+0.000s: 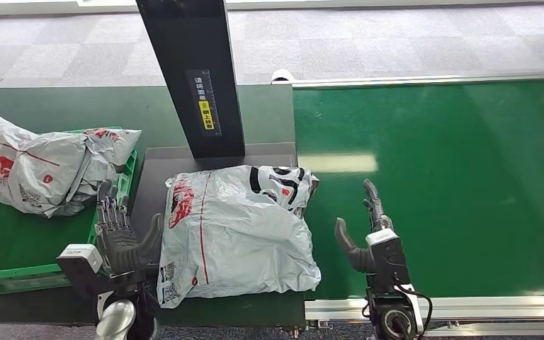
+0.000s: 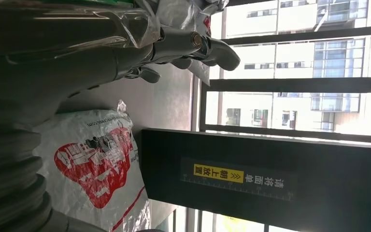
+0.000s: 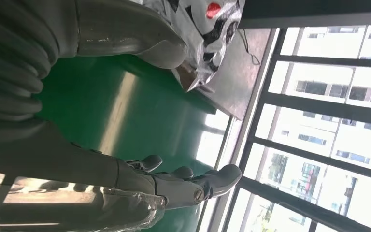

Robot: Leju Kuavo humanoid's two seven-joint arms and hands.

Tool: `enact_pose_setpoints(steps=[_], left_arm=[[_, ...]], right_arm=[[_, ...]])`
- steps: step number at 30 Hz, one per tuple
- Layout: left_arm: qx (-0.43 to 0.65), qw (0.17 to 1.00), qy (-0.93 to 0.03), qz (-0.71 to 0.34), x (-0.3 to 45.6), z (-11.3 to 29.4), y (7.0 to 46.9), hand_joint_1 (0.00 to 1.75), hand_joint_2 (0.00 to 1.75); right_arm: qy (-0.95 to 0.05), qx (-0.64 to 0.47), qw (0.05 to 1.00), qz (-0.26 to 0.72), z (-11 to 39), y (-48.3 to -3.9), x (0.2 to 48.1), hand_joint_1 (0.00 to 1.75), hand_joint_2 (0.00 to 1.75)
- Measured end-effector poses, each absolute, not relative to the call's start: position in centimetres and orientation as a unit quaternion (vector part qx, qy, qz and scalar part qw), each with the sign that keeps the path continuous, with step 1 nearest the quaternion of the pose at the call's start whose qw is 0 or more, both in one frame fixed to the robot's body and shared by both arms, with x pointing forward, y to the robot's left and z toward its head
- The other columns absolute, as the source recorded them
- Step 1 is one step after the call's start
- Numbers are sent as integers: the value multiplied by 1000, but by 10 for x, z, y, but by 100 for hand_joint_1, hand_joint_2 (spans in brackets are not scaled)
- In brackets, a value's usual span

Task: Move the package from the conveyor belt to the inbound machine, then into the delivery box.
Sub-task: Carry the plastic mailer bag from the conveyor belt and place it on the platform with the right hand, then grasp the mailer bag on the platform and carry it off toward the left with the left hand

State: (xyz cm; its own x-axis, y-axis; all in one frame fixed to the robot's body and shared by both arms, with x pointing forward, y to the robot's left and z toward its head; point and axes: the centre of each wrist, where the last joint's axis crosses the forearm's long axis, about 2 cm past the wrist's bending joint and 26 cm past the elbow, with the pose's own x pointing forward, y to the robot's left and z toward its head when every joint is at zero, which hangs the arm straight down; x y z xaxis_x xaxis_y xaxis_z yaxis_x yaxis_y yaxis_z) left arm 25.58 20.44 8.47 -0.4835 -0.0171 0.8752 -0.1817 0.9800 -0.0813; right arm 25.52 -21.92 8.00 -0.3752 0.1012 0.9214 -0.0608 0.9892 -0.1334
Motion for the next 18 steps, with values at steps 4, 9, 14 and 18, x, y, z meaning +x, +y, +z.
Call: enact_pose_setpoints(steps=[4,9,14,18], left_arm=[[61,503,-859,75,255,86,207,0,175],[55,543,-834,-83,254,87,194,0,175],[79,567,-789,-222,248,73,160,0,175],[73,564,-767,-296,241,62,130,0,175]], right_arm=[[-827,-12,560,45,79,-234,254,0,175],[-839,-2,544,-2,82,-258,254,0,175],[-848,-4,529,-27,89,-273,251,0,175],[-847,-7,530,-33,91,-274,249,0,175]])
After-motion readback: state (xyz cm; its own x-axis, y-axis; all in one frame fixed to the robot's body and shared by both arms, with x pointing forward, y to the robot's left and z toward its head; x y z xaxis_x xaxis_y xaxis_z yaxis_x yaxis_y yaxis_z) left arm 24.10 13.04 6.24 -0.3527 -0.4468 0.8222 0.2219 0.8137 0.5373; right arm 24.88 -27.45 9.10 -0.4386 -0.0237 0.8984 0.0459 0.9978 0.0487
